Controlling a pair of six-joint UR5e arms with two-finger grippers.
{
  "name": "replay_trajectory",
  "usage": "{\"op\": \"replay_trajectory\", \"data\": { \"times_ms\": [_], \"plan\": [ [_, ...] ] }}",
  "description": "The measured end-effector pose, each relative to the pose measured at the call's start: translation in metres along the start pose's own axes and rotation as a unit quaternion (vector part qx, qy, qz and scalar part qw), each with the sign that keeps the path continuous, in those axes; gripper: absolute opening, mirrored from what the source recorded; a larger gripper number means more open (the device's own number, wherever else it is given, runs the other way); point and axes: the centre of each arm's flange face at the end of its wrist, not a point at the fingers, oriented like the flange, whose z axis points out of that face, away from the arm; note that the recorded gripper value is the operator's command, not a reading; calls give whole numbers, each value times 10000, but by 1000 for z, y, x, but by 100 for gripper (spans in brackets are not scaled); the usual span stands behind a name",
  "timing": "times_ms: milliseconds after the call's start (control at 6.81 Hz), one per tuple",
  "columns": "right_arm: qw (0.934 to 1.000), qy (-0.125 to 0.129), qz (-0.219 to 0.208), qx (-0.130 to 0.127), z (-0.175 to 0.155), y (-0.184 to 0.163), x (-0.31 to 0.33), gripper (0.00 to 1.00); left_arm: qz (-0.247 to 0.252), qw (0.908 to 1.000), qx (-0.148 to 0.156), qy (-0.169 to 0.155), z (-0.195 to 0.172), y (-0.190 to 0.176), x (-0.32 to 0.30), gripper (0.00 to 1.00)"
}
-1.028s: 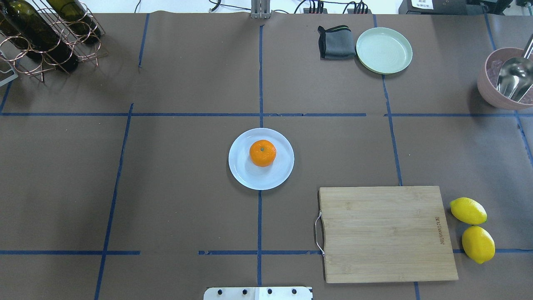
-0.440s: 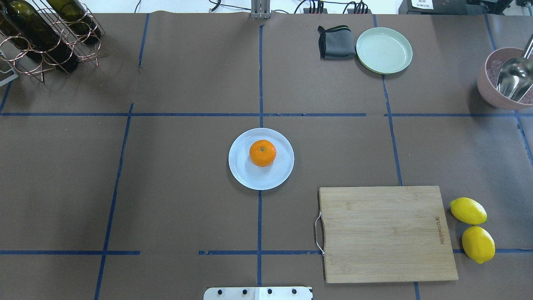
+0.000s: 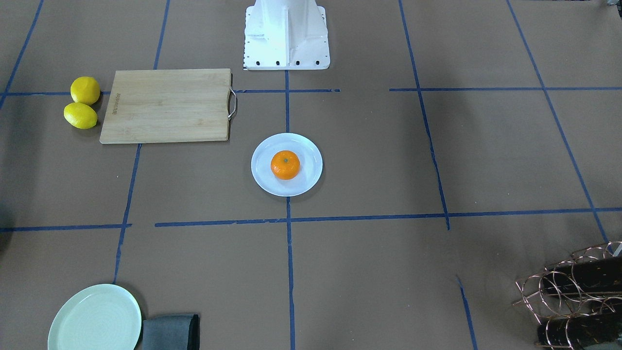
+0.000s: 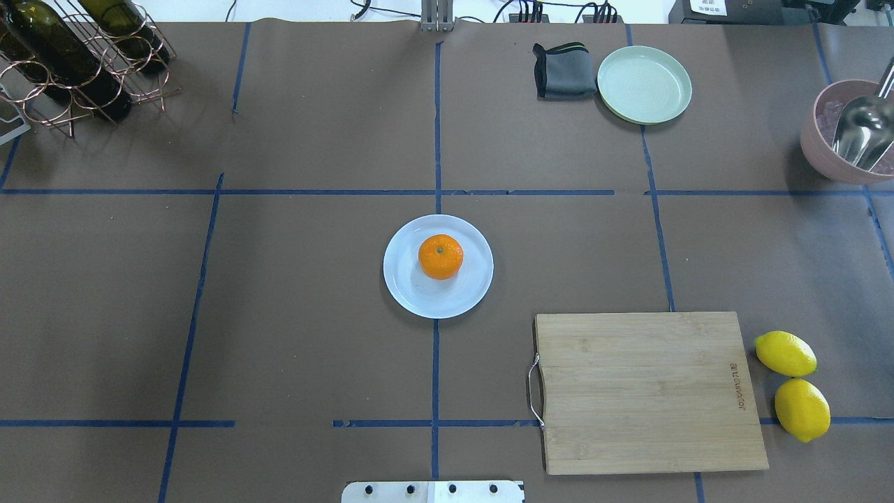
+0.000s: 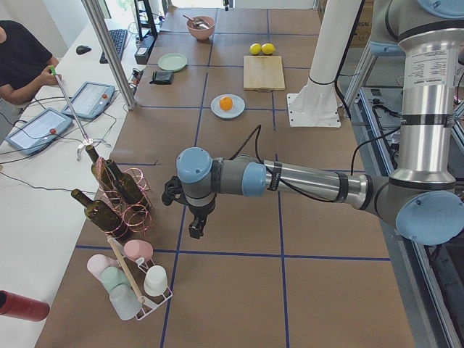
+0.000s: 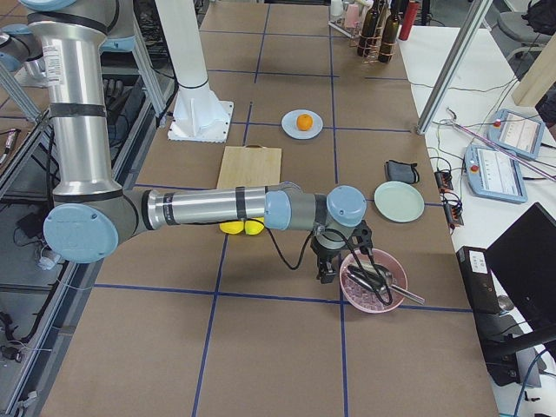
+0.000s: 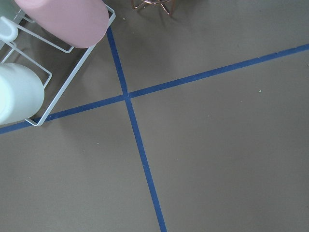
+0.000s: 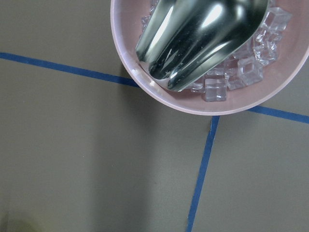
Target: Pick orange to plate
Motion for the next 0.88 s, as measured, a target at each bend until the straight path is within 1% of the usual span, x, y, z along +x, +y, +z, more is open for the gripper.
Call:
{"op": "replay_trajectory", "data": {
  "times_ms": [881],
  "plan": [
    [10000,5,-23,19,-1,-4,-3,100,79,9999,58,-31,-6,-11,5,100]
  ]
}}
